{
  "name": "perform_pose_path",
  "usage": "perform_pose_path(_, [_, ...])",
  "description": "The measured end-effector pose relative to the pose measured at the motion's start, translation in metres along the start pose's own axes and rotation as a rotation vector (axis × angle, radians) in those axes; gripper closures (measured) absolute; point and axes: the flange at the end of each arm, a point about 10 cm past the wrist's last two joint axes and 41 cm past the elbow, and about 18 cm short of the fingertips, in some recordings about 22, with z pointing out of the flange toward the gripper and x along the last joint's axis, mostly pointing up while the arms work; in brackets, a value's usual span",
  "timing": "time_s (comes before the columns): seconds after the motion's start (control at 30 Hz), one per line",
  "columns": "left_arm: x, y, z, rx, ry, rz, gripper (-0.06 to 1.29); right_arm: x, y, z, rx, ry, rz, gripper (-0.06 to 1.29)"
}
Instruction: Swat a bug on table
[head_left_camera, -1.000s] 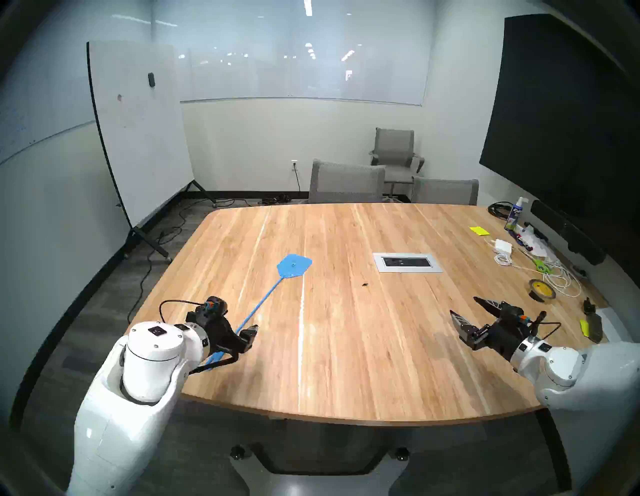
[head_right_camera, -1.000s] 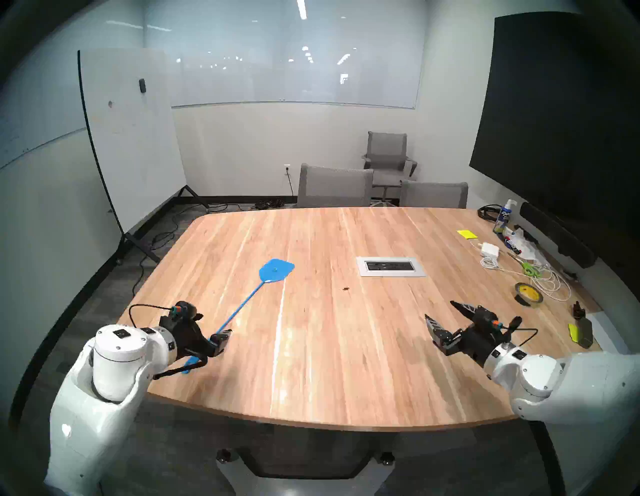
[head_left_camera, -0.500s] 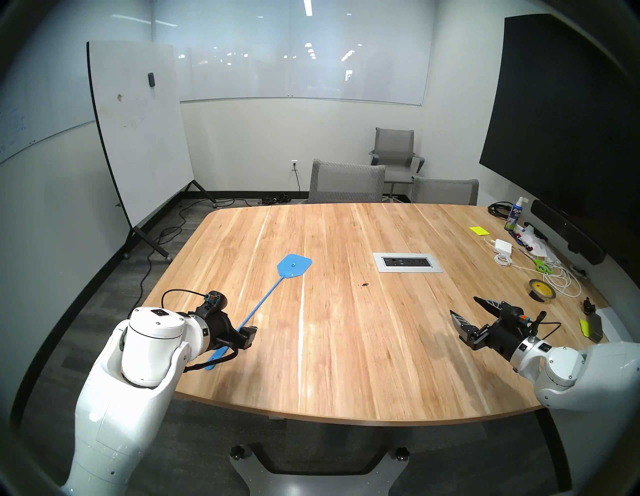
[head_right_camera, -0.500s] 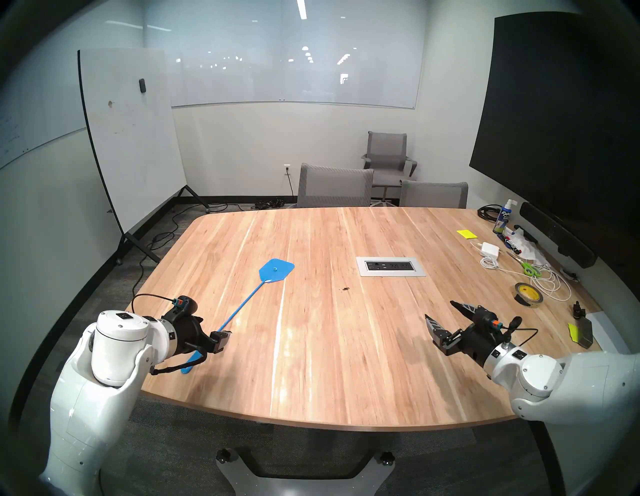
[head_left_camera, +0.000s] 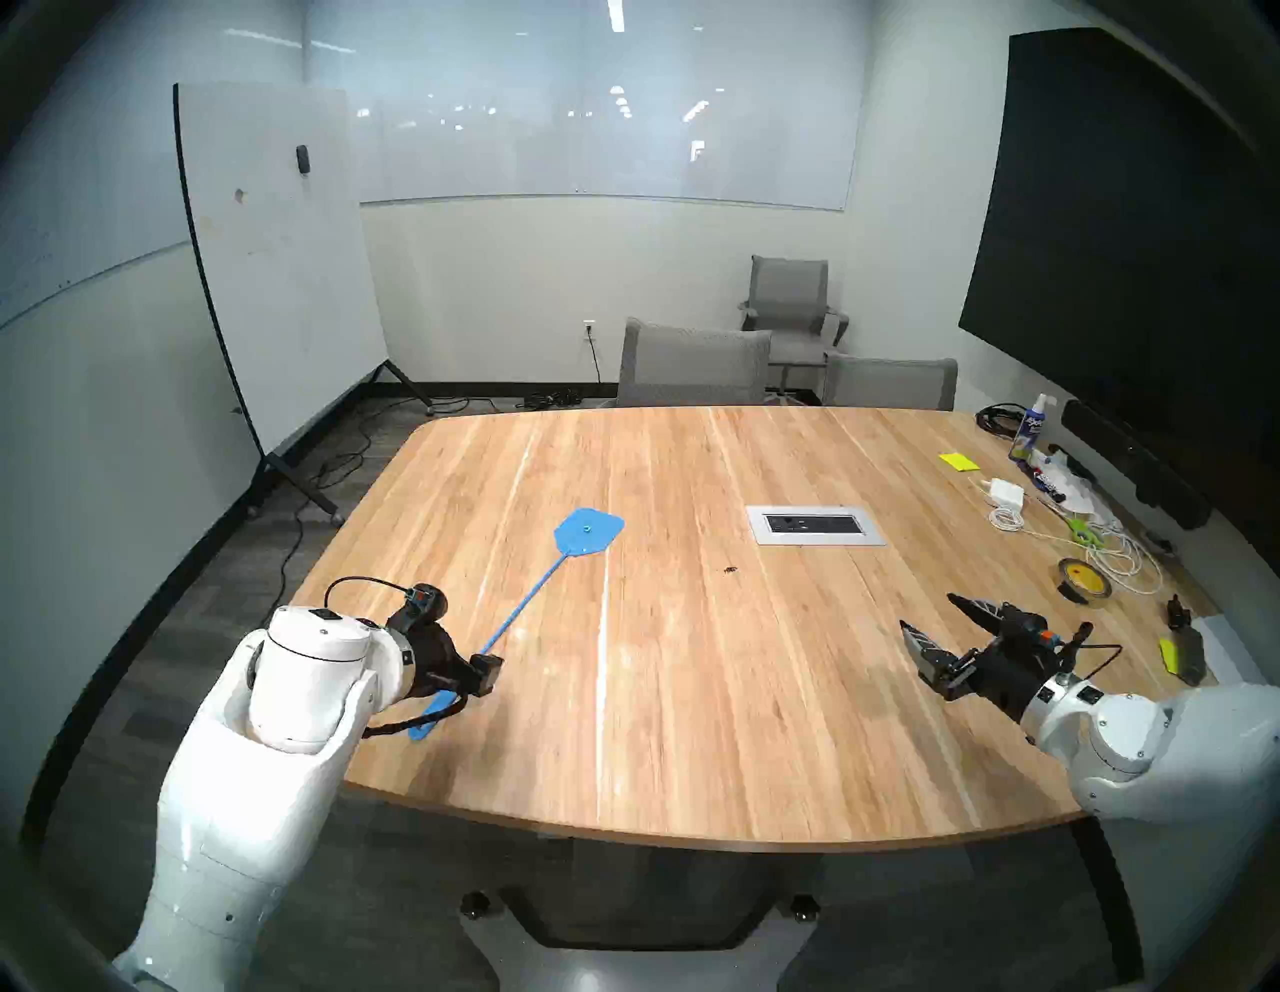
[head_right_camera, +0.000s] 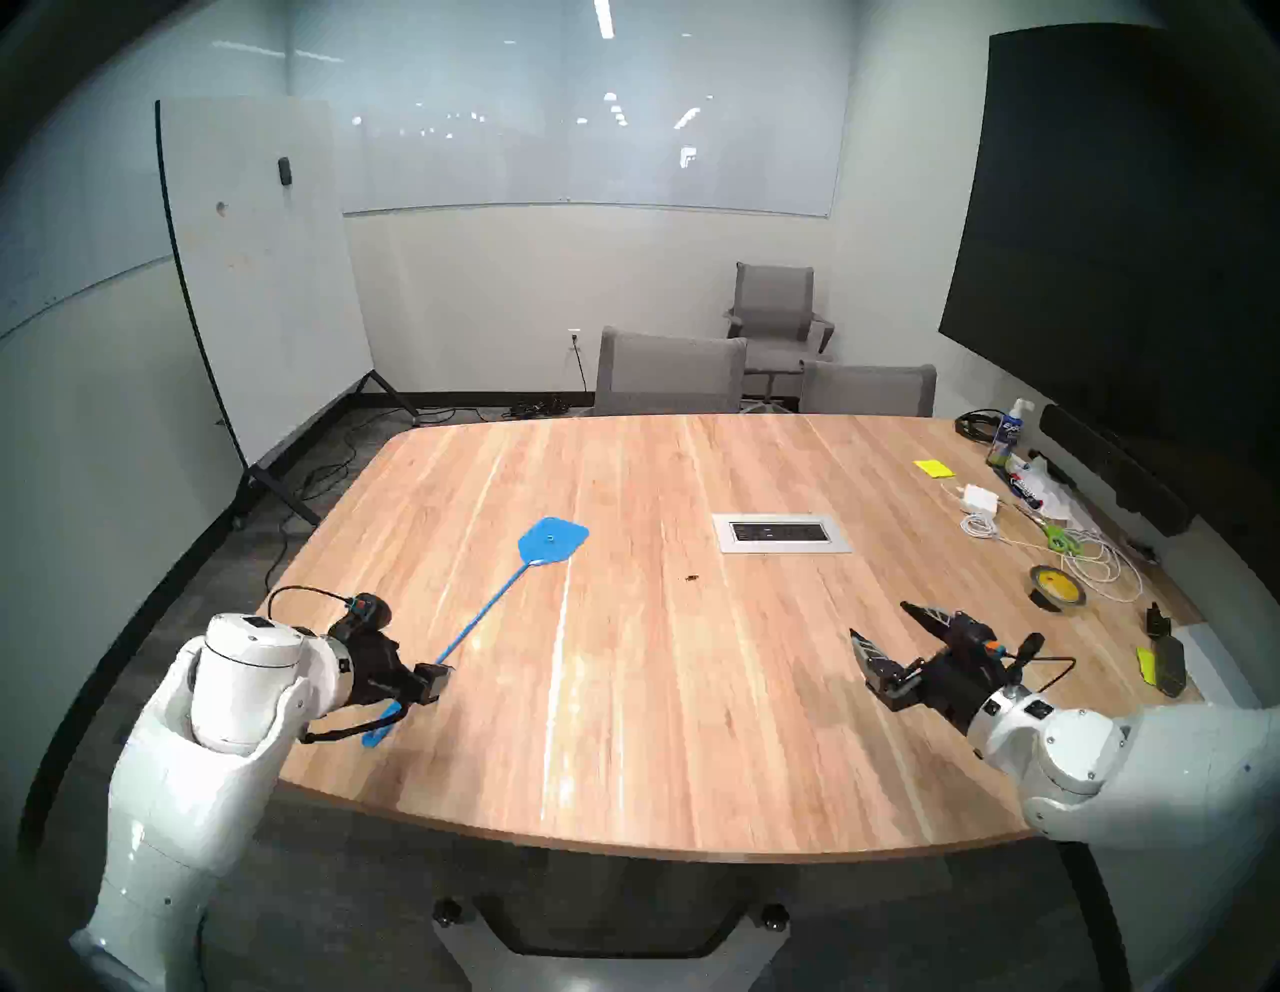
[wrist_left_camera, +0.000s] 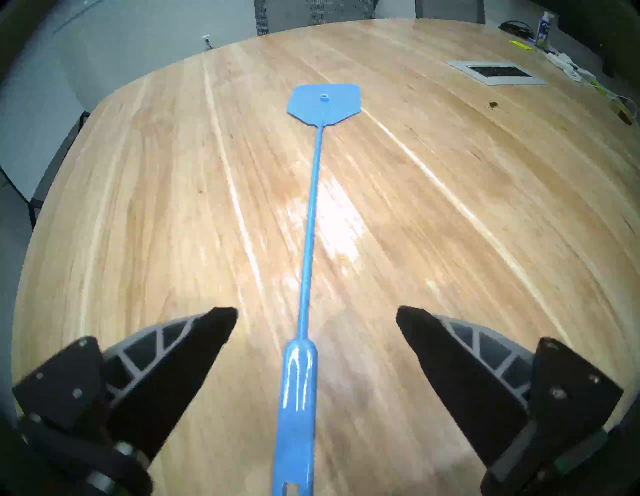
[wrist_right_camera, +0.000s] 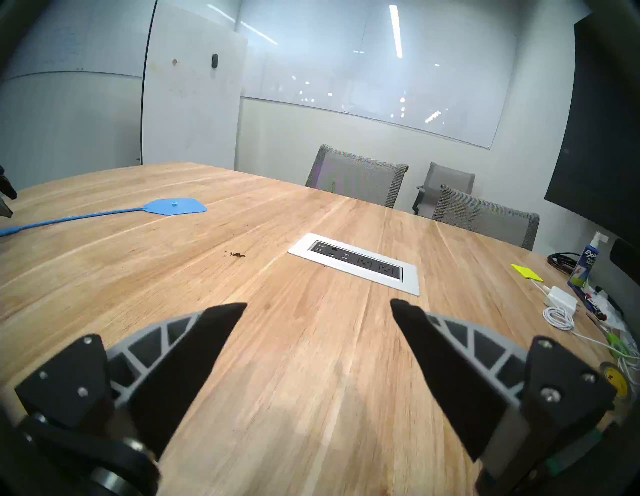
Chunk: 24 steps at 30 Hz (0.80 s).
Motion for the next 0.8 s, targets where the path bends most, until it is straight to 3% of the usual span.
perform_pose_path(0.5, [-0.005, -0.003, 0.021, -0.005, -0.054, -0.006, -0.02, 0.000, 0.000, 0.000, 0.000, 0.000, 0.000, 0.02])
perform_pose_path(0.6, [-0.005, -0.003, 0.024, -0.004, -0.060, -0.002, 0.09, 0.000, 0.000, 0.000, 0.000, 0.000, 0.000, 0.02])
perform_pose_path(0.63, [-0.005, -0.003, 0.024, -0.003, -0.061, 0.000, 0.22, 0.000, 0.000, 0.000, 0.000, 0.000, 0.000, 0.02])
perform_pose_path(0.7, [-0.005, -0.002, 0.025, 0.002, -0.062, 0.005, 0.35, 0.000, 0.000, 0.000, 0.000, 0.000, 0.000, 0.02])
perform_pose_path(0.8, [-0.005, -0.001, 0.026, 0.008, -0.063, 0.009, 0.39, 0.000, 0.000, 0.000, 0.000, 0.000, 0.000, 0.02])
